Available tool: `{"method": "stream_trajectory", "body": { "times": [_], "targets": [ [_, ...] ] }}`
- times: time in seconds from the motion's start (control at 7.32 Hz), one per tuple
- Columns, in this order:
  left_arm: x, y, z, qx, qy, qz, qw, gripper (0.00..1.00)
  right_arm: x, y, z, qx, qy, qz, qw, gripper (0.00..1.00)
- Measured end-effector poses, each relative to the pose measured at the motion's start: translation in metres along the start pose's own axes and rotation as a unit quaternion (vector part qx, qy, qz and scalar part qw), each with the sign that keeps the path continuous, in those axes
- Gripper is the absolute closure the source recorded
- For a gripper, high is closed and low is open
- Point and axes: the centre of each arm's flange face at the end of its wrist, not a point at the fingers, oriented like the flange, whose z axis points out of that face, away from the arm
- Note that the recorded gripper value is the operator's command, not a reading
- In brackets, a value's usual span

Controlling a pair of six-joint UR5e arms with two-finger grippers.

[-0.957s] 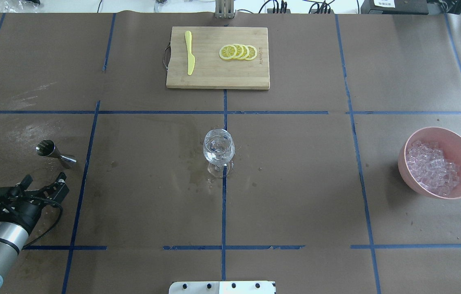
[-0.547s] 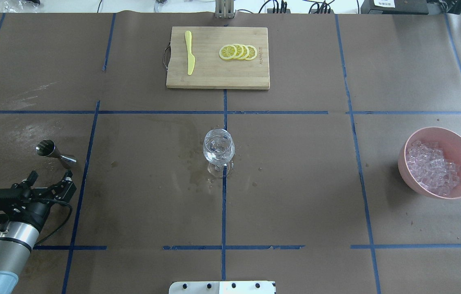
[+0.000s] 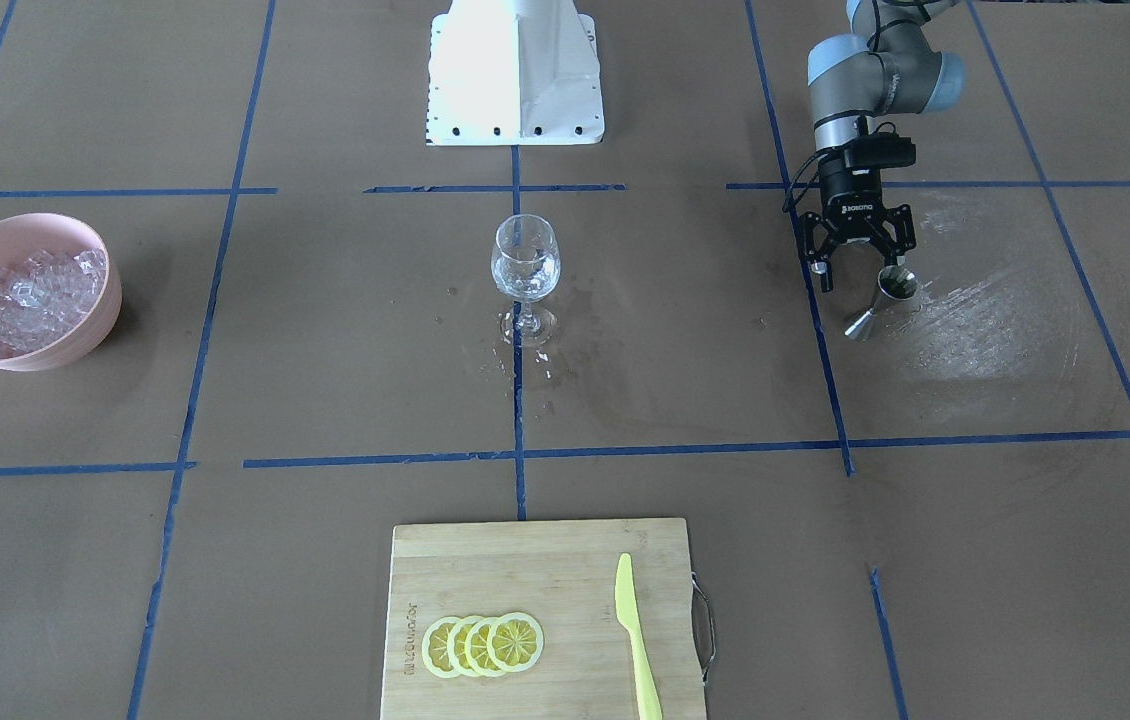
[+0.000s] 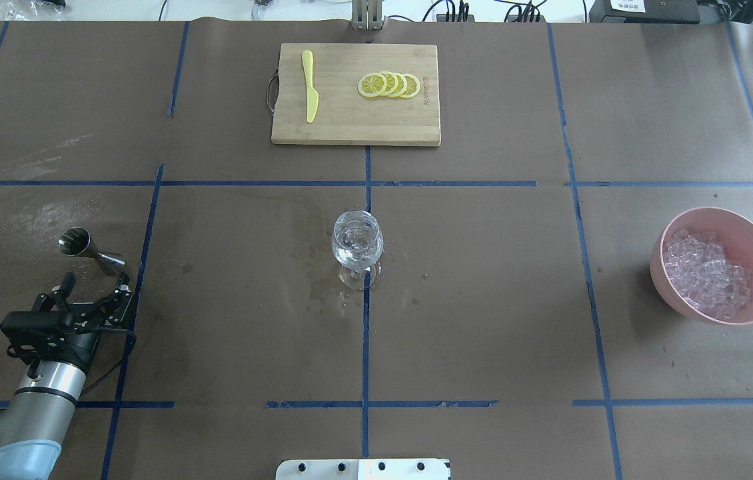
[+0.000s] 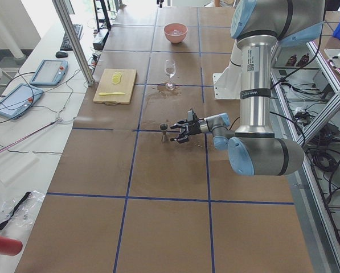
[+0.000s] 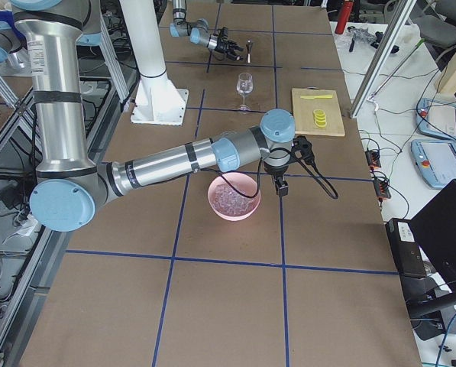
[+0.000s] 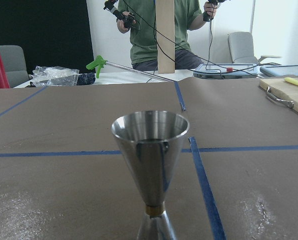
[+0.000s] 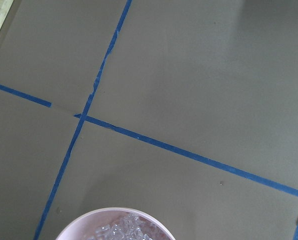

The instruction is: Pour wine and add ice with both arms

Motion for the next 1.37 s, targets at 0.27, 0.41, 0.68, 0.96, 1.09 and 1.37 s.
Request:
{"method": "stream_trajectory", "body": {
  "times": [0.27,0.41,0.68,0.96,1.09,1.37],
  "targets": [
    [-0.003,0.004,0.005,0.009,-0.005,0.010,0.9999,0.10,-0.001,0.001,-0.001,0.001,0.000,-0.001,1.0000,0.00],
    [-0.005,0.004,0.007,0.011,-0.008,0.011,0.9999,0.10,-0.002,0.000,-0.002,0.002,0.000,-0.003,1.0000,0.00],
    [-0.012,0.002,0.016,0.017,-0.016,0.011,0.9997,0.14,-0.004,-0.002,-0.004,0.004,0.001,-0.005,1.0000,0.00],
    [-0.014,-0.004,0.024,0.022,-0.023,0.004,0.9995,0.19,-0.006,-0.004,-0.005,0.006,0.001,-0.007,1.0000,0.00],
    [-0.008,-0.006,0.025,0.023,-0.022,-0.002,0.9995,0.23,-0.006,-0.005,-0.005,0.006,0.001,-0.008,0.9999,0.00],
    [0.000,-0.006,0.026,0.023,-0.019,-0.007,0.9995,0.26,-0.007,-0.005,-0.006,0.007,0.001,-0.010,0.9999,0.00]
  ]
}}
